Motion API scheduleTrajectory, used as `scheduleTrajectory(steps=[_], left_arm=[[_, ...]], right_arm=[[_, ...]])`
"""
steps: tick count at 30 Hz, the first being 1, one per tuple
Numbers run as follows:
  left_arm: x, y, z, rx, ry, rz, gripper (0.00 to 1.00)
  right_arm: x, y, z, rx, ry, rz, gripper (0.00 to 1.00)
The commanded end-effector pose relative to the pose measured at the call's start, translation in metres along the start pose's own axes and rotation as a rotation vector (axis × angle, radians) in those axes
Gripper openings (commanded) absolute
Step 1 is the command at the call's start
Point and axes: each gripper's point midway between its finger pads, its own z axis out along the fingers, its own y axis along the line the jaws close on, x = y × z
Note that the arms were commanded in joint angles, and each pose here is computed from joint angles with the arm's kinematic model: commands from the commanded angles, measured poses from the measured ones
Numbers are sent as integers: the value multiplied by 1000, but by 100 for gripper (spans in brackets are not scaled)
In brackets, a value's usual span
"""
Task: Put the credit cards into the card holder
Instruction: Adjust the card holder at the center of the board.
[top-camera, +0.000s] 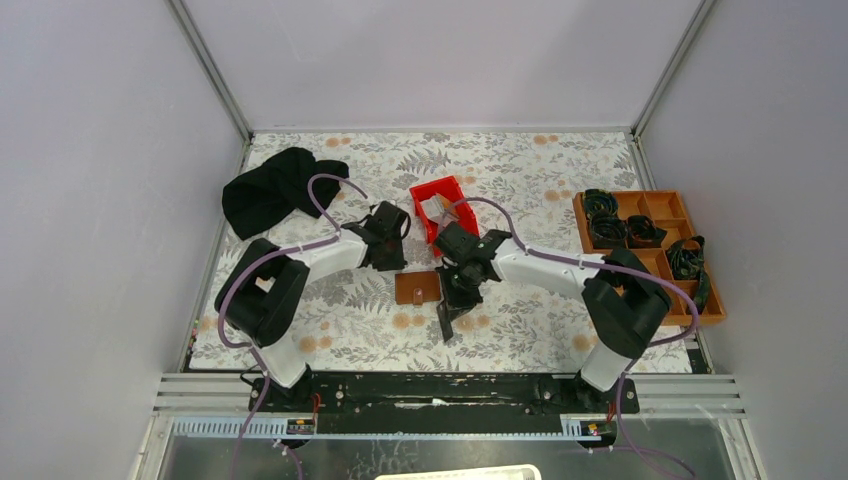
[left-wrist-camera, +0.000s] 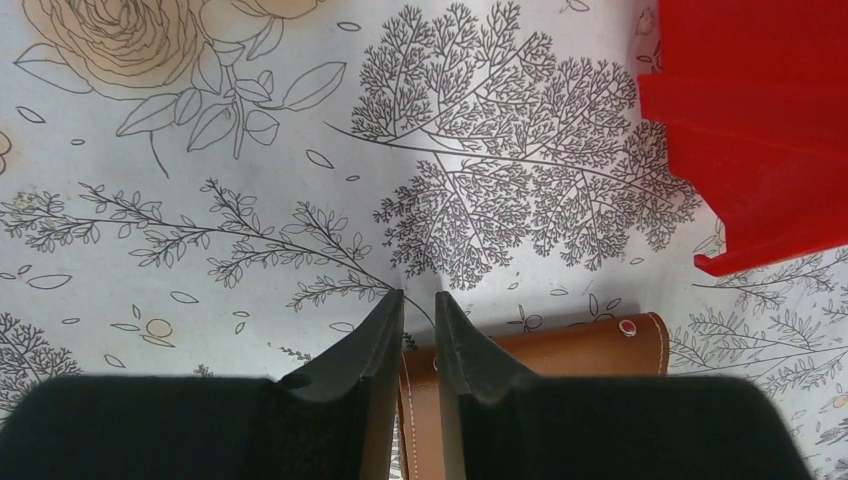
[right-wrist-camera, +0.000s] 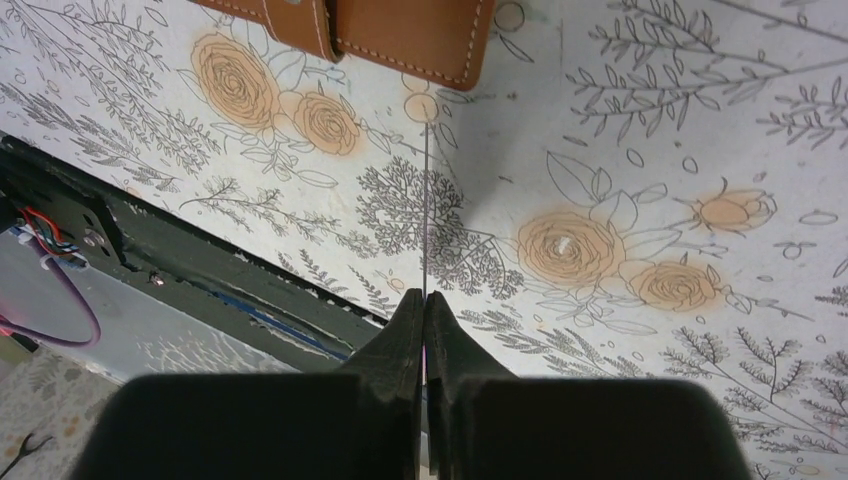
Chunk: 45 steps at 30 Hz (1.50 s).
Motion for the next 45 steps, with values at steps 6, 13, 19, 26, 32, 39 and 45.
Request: scheduleTrajectory(steps=[6, 13, 19, 26, 32, 39, 45], left_arm=[[11, 10, -2, -59, 12, 30, 23], [26, 24, -5, -93, 33, 10, 22], [36, 28, -9, -92, 46, -20, 22], [45, 31, -11, -89, 69, -45, 21], [56, 37, -13, -110, 88, -69, 20], [65, 43, -18, -124, 99, -94, 20], [67, 43, -23, -127, 101, -101, 20]], right_arm=[[-18, 6, 5, 40, 1, -71, 0], [-34, -2, 9, 110, -29, -116, 0], [-49, -2, 9, 149, -46, -165, 0], [-65, -2, 14, 179, -47, -226, 0], [-80, 4, 20, 178, -54, -272, 0], [-102, 9, 28, 172, -62, -295, 0], [-123, 14, 32, 165, -75, -314, 0]])
